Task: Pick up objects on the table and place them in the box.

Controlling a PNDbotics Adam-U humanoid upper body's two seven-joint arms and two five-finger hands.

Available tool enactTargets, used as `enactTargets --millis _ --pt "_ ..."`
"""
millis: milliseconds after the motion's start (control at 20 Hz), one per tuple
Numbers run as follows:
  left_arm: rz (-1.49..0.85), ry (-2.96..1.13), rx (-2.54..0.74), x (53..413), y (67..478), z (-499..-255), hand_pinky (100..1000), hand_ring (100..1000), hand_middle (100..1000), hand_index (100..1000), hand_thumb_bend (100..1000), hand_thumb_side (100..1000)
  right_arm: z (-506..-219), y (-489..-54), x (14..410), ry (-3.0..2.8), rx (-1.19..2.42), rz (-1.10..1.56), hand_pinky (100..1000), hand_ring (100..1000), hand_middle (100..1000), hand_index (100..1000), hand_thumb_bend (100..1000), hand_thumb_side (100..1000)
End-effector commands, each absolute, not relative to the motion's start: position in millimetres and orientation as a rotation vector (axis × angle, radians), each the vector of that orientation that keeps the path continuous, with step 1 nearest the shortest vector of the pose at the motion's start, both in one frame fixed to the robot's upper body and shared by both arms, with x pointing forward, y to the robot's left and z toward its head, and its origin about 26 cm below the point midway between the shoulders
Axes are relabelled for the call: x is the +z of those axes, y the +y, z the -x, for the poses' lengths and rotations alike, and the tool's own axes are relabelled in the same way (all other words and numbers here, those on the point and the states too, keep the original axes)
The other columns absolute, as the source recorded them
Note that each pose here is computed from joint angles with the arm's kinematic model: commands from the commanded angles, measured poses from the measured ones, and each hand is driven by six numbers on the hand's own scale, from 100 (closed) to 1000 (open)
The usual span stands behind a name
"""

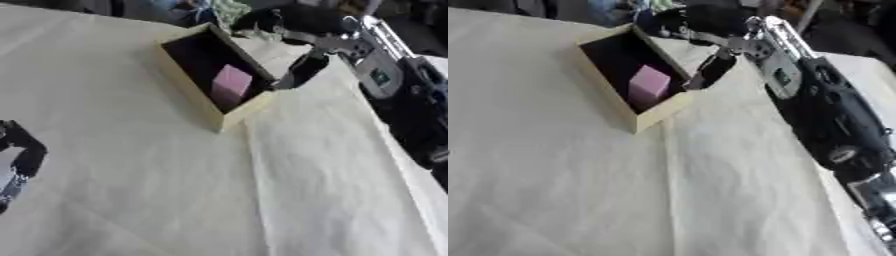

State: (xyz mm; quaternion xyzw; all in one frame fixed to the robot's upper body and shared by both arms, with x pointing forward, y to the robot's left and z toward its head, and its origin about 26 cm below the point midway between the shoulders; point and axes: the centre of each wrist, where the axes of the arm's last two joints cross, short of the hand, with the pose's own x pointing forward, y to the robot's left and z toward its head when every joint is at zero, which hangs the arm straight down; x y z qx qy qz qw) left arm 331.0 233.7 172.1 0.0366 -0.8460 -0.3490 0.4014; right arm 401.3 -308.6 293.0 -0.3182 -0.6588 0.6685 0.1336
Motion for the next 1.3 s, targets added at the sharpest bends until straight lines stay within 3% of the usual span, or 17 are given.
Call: enactTargets --millis 50,450,900,1300 --pt "-0.137 -2.155 -0.883 178.8 240.3 -329.4 657 547 451 553 331 621 -384.5 -313.7 313.2 -1.948 1.942 0.968 855 872 894 990 426 206" --pt "-0.176 -2.153 -0.842 177.3 247.3 -328.9 658 551 455 553 334 618 -354.4 -314.3 298.0 -2.113 1.766 0.864 833 839 834 978 298 105" --pt "-0.208 -2.128 -0.789 169.2 254.8 -327.6 660 556 461 555 336 616 -331.1 -308.3 262.1 -2.240 1.434 0.706 804 799 769 963 110 100" --pt "-0.221 -2.089 -0.762 156.6 259.7 -326.3 662 561 467 557 336 617 -320.0 -296.7 228.3 -2.251 1.269 0.557 787 778 732 951 100 100"
